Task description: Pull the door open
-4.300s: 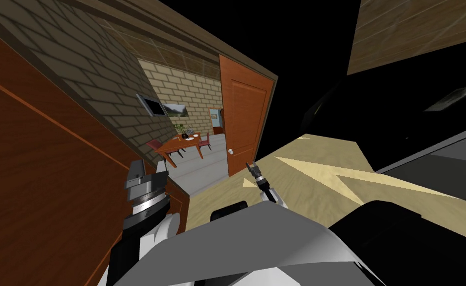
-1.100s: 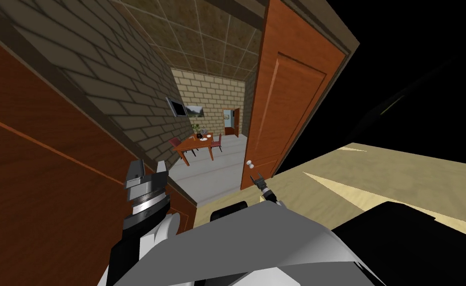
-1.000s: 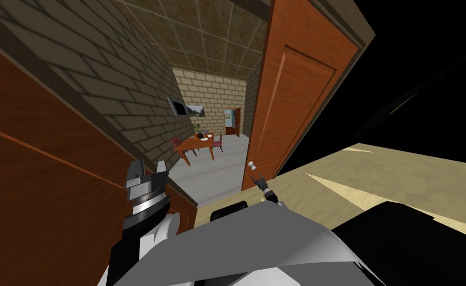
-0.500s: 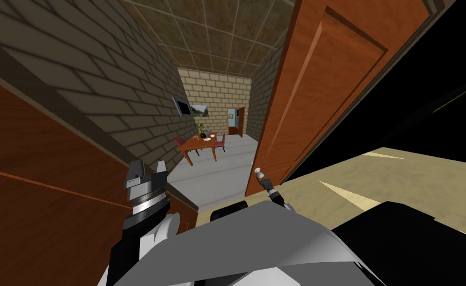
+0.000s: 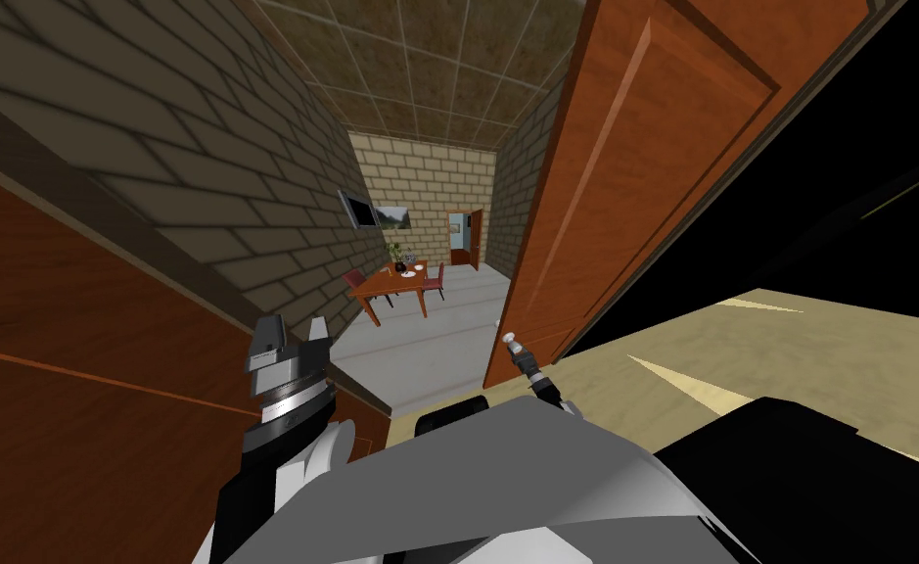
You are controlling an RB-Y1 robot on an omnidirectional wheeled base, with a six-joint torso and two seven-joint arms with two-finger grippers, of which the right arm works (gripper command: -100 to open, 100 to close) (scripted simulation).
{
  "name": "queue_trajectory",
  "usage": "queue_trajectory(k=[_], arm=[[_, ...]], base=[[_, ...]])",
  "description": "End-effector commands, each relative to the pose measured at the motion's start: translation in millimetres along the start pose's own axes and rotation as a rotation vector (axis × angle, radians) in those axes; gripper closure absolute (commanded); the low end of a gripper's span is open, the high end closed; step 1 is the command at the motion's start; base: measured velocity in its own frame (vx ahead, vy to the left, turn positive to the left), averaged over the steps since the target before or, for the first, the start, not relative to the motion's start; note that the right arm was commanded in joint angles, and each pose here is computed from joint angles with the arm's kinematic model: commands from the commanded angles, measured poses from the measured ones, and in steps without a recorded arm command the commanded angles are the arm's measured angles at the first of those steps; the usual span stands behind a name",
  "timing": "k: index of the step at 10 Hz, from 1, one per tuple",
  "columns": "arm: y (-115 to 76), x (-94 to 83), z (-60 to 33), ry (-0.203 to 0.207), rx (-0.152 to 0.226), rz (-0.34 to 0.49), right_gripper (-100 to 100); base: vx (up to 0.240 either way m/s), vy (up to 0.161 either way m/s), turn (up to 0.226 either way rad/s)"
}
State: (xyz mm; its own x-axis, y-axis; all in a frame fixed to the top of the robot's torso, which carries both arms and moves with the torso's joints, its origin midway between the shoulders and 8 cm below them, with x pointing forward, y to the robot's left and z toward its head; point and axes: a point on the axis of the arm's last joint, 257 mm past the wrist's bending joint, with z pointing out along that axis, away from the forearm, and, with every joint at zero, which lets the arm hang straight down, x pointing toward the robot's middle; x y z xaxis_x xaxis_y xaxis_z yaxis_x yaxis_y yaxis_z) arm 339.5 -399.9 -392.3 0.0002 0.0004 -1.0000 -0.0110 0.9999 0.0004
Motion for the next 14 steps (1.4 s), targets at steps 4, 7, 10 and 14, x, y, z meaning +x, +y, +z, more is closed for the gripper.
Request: queue_trajectory(k=[4, 7, 10, 14], arm=[[1.7, 0.8, 1.6, 0.000, -0.001, 0.066, 100], [4.0, 0.9, 4.8, -0.003, -0.003, 0.149, 100], [6.0, 1.0, 7.6, -0.005, -0.005, 0.222, 100], [9.8, 1.1, 12.8, -0.008, -0.009, 0.345, 100]], base=[[-0.011, -0.005, 0.004], [-0.024, -0.007, 0.009], [-0.030, -0.008, 0.009], [-0.027, -0.008, 0.010]])
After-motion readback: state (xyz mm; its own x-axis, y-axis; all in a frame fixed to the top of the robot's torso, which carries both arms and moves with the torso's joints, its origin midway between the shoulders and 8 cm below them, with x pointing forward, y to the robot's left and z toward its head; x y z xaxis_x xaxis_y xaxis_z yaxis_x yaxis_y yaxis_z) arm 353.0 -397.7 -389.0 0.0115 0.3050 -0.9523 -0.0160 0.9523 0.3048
